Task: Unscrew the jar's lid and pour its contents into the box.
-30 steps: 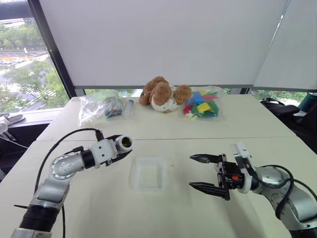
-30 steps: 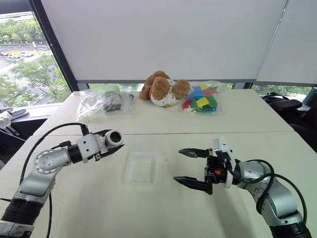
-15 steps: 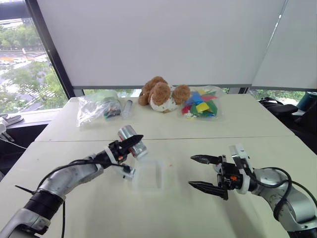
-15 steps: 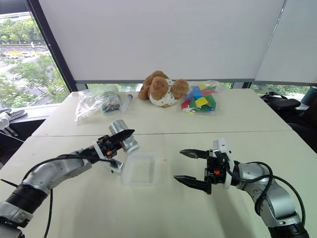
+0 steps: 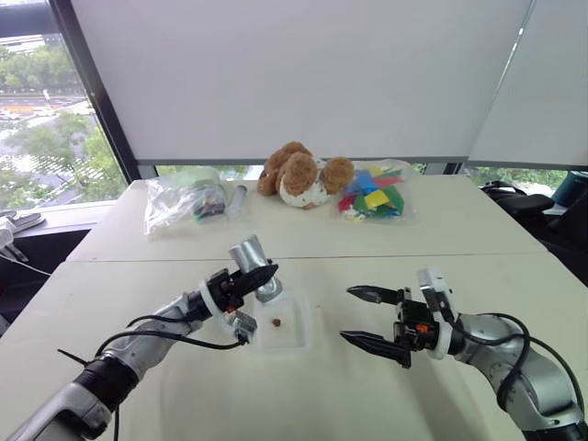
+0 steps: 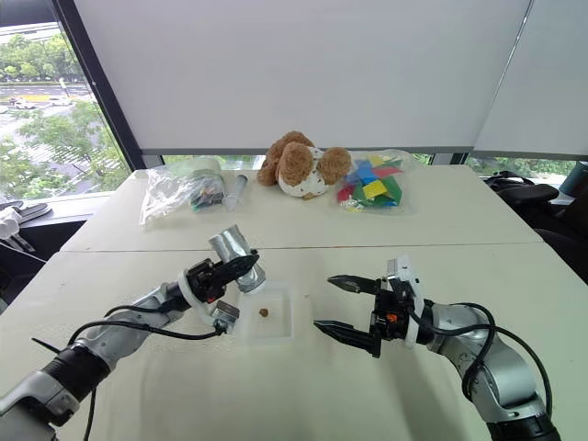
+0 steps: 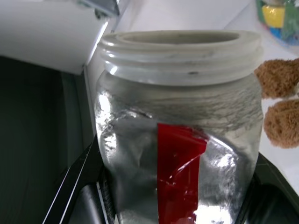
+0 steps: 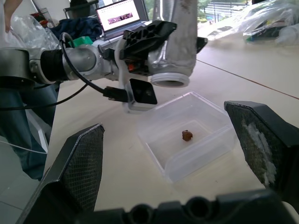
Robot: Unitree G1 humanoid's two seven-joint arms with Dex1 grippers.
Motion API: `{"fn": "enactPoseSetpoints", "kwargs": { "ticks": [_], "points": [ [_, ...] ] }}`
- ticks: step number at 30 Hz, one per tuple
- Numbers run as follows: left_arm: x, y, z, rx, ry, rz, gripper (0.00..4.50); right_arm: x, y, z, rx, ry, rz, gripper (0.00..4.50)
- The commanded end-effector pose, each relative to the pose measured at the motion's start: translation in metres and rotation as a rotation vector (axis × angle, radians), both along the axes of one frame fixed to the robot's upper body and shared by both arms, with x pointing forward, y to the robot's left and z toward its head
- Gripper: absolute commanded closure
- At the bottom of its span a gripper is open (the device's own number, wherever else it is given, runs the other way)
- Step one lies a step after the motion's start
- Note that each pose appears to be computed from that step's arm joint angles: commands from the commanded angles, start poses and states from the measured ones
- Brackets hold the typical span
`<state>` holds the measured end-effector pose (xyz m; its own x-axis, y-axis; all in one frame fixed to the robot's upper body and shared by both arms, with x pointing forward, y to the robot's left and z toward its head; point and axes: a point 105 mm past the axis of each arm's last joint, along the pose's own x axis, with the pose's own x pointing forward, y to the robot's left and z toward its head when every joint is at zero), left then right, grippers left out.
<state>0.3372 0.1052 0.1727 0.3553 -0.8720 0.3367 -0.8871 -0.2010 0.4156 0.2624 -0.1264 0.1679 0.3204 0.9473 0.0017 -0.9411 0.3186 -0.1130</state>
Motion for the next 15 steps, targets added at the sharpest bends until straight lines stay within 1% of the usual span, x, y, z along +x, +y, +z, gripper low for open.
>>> {"fn": "enactPoseSetpoints", "kwargs": {
  "ticks": [1,4,7,8,10,13,14,15],
  "points": [
    [0.002,0.003,0.012,-0.023,-0.02,0.008,2.29,-0.004,0.003,0.009,0.014,-0.038,0.011,0.03],
    [-0.009,0.001,0.015,-0.001,-0.047,-0.023,2.29,-0.004,0.002,0.008,0.015,-0.037,0.008,0.03],
    [-0.013,0.0,0.023,-0.048,-0.016,-0.016,2.29,-0.002,0.002,0.008,0.016,-0.04,0.009,0.03],
    [-0.013,0.001,0.028,-0.091,0.025,-0.013,2.29,-0.002,0.002,0.008,0.017,-0.041,0.009,0.03],
    [-0.017,0.004,0.037,-0.219,0.184,-0.043,2.29,-0.002,0.003,0.008,0.02,-0.04,0.012,0.03],
    [-0.024,0.01,0.047,-0.301,0.31,-0.073,2.29,-0.002,0.002,0.007,0.025,-0.035,0.017,0.03],
    [-0.024,0.017,0.051,-0.364,0.386,-0.068,2.29,-0.002,0.002,0.009,0.037,-0.034,0.019,0.03],
    [-0.017,0.028,0.052,-0.474,0.524,-0.029,2.29,-0.002,0.002,0.011,0.048,-0.038,0.024,0.03]
  ]
}}
